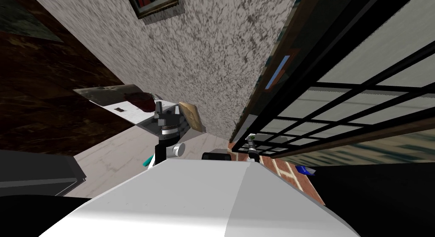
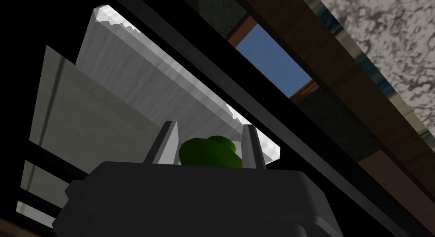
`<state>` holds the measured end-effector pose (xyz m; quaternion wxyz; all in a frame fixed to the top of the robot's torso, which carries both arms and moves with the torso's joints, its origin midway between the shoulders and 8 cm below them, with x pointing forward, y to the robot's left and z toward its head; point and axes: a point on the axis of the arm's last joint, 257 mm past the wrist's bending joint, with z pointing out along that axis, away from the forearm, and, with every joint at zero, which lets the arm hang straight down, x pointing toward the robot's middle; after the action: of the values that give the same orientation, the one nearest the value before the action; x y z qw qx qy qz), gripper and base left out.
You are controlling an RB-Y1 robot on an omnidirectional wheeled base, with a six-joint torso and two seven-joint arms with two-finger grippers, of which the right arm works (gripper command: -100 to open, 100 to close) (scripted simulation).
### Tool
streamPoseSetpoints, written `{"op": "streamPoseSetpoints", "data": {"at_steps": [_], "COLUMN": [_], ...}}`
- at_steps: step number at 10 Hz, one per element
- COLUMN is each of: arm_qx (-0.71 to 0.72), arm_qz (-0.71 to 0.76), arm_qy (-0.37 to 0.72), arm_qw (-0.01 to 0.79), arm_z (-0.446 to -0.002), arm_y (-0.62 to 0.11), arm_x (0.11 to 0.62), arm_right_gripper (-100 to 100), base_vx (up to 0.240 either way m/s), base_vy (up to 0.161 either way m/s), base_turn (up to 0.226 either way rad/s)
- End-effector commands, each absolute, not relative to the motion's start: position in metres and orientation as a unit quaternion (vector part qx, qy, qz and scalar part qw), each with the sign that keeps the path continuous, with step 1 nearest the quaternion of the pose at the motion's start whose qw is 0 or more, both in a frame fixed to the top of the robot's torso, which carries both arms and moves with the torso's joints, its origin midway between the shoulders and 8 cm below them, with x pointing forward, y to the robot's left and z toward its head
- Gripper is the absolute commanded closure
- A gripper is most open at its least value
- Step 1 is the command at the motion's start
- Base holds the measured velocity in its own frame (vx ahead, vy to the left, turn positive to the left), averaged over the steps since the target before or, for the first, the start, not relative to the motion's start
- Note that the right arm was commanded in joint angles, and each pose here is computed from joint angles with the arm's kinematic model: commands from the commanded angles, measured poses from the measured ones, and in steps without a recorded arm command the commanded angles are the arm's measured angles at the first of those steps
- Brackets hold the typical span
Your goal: Pull the door open
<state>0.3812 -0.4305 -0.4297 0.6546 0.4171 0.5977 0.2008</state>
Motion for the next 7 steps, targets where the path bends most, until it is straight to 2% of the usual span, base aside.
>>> {"op": "streamPoseSetpoints", "data": {"at_steps": [1,3,7], "arm_qx": [0.441,0.446,0.484], "arm_qz": [0.203,0.208,0.241], "arm_qy": [0.578,0.575,0.541], "arm_qw": [0.656,0.654,0.645], "arm_z": [-0.4260,-0.4260,-0.4242], "arm_y": [-0.4530,-0.4530,-0.4611], "arm_x": [0.3737,0.3737,0.3701], "arm_right_gripper": [100,100,100], "base_vx": [-0.042,-0.022,-0.033], "base_vy": [0.003,-0.012,-0.004], "base_turn": [0.101,0.026,0.081]}}
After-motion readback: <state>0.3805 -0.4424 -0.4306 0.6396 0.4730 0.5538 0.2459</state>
